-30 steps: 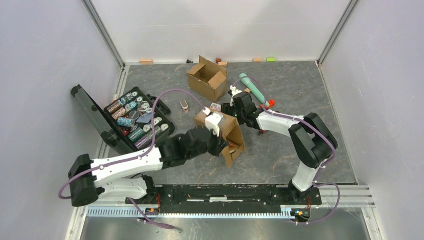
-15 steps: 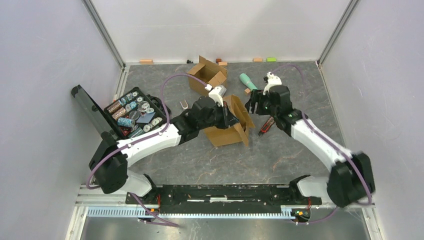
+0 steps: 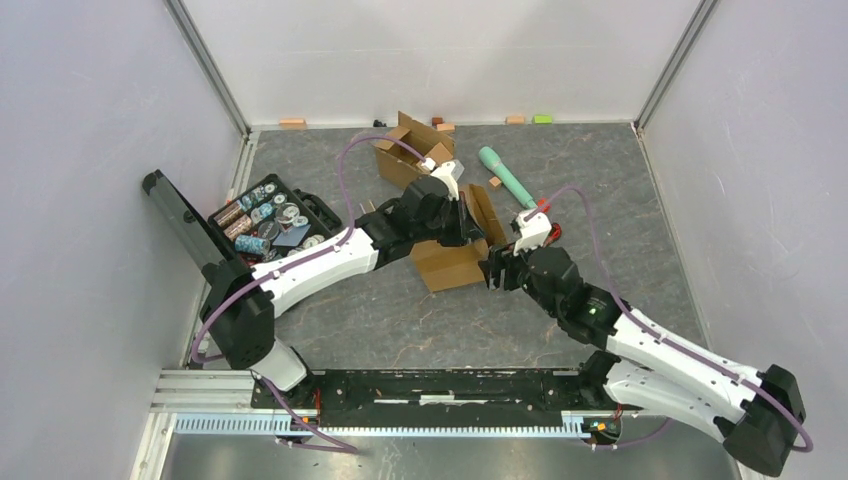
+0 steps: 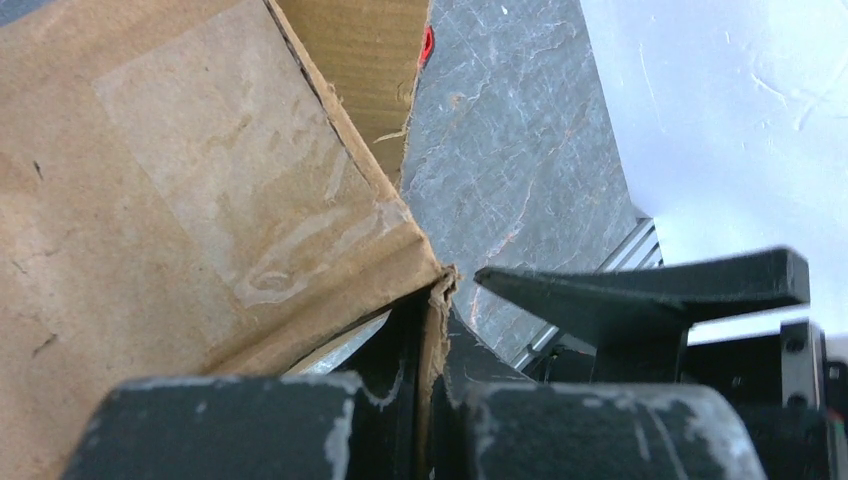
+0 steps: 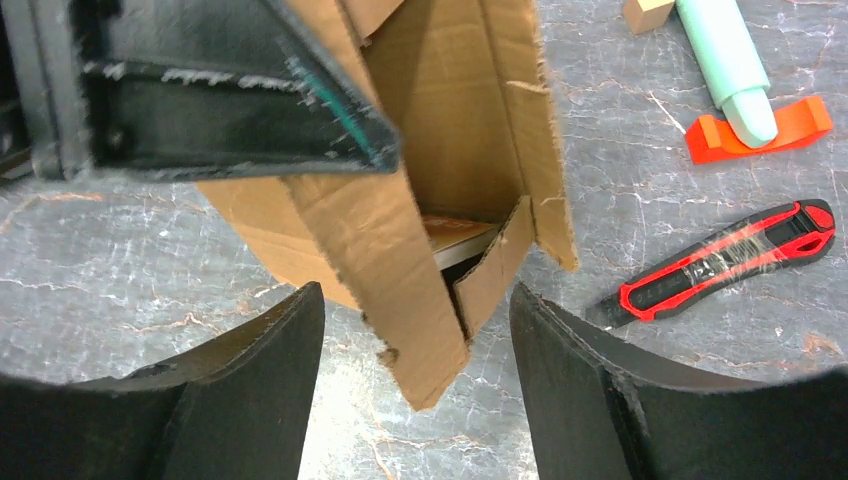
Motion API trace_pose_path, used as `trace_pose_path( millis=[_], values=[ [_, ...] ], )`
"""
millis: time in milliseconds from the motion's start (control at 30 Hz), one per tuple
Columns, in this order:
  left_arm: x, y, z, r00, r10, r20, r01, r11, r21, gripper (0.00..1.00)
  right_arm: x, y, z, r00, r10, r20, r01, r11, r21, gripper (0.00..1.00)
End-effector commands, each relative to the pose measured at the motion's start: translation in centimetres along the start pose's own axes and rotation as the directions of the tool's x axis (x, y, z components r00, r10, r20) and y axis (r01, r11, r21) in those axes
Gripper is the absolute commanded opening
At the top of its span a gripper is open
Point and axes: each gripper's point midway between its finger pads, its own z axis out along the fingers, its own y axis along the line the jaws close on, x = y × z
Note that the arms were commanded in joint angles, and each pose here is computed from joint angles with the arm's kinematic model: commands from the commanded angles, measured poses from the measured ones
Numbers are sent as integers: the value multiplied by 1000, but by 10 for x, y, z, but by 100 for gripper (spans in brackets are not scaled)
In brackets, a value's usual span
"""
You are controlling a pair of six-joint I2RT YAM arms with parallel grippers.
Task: Unpack the express box
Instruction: Pick up the express box from the center of the board.
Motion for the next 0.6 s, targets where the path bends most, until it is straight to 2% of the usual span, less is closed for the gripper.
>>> trace_pose_path(
  millis=[0,167,367,400,467,567],
  values=[
    [21,13,4,993,-60,-101,54,996,-65,2,-18,2,1,994,-60,93,51,994,99,72],
    [21,10,3,992,-62,-106,56,997,-58,2,-11,10,9,988,-133,75,119,980,162,67],
    [20,5,1,991,-49,-126,43,998,-48,5,-11,-1,7,988,-143,63,118,945,306,37],
    [20,5,1,990,-47,-129,42,998,-44,8,-14,0,7,987,-143,66,116,944,309,32],
    [18,0,0,991,-37,-129,34,999,-24,18,-19,3,9,987,-148,65,121,944,307,1],
    [1,-9,-12,995,0,-102,1,1000,6,41,-23,9,11,990,-138,38,120,944,307,0]
  ],
)
